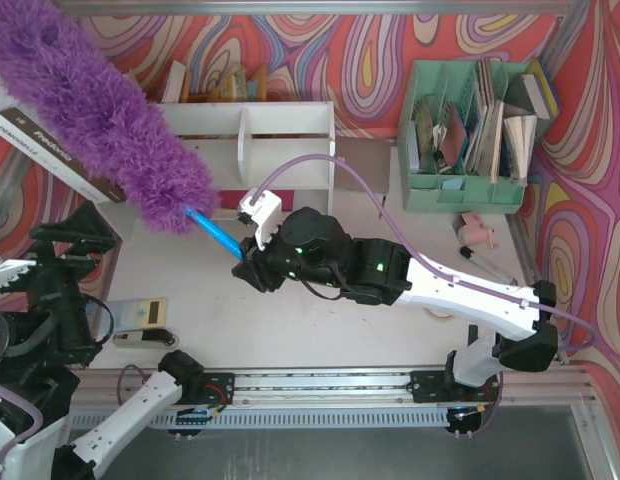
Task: Dust the bookshelf with a duster
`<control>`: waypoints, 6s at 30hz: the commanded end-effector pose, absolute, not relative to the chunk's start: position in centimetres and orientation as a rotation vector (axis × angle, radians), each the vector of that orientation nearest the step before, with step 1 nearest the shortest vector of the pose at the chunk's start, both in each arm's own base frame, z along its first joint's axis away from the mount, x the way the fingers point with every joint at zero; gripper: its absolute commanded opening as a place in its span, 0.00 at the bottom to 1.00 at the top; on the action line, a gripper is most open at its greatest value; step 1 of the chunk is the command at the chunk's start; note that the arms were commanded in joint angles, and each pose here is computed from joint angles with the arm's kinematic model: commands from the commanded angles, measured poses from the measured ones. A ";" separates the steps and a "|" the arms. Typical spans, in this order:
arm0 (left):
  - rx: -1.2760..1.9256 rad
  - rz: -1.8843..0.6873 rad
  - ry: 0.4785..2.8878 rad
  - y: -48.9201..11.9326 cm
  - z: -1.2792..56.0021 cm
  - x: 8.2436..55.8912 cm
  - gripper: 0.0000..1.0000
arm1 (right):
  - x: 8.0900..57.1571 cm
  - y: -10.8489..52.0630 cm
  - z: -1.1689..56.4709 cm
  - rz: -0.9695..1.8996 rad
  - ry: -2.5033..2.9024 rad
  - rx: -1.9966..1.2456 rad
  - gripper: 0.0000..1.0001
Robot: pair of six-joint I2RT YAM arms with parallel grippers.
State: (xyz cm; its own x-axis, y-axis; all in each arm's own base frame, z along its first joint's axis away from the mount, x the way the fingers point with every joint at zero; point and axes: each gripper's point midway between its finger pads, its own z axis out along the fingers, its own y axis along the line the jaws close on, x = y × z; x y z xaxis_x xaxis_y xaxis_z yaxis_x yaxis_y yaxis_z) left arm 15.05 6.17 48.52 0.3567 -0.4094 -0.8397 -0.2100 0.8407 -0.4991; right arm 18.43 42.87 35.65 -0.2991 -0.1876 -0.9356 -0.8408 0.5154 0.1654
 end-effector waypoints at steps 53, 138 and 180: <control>-0.602 -0.124 1.200 7.0 48.8 14.3 0.98 | 14.9 46.4 18.6 0.859 1.946 -1.034 0.00; -0.606 -0.107 1.223 6.9 47.2 14.5 0.98 | 18.7 43.7 13.2 0.823 2.055 -0.765 0.00; -0.578 -0.088 1.276 5.7 46.1 16.0 0.99 | 18.4 46.7 16.3 0.938 1.916 -0.816 0.00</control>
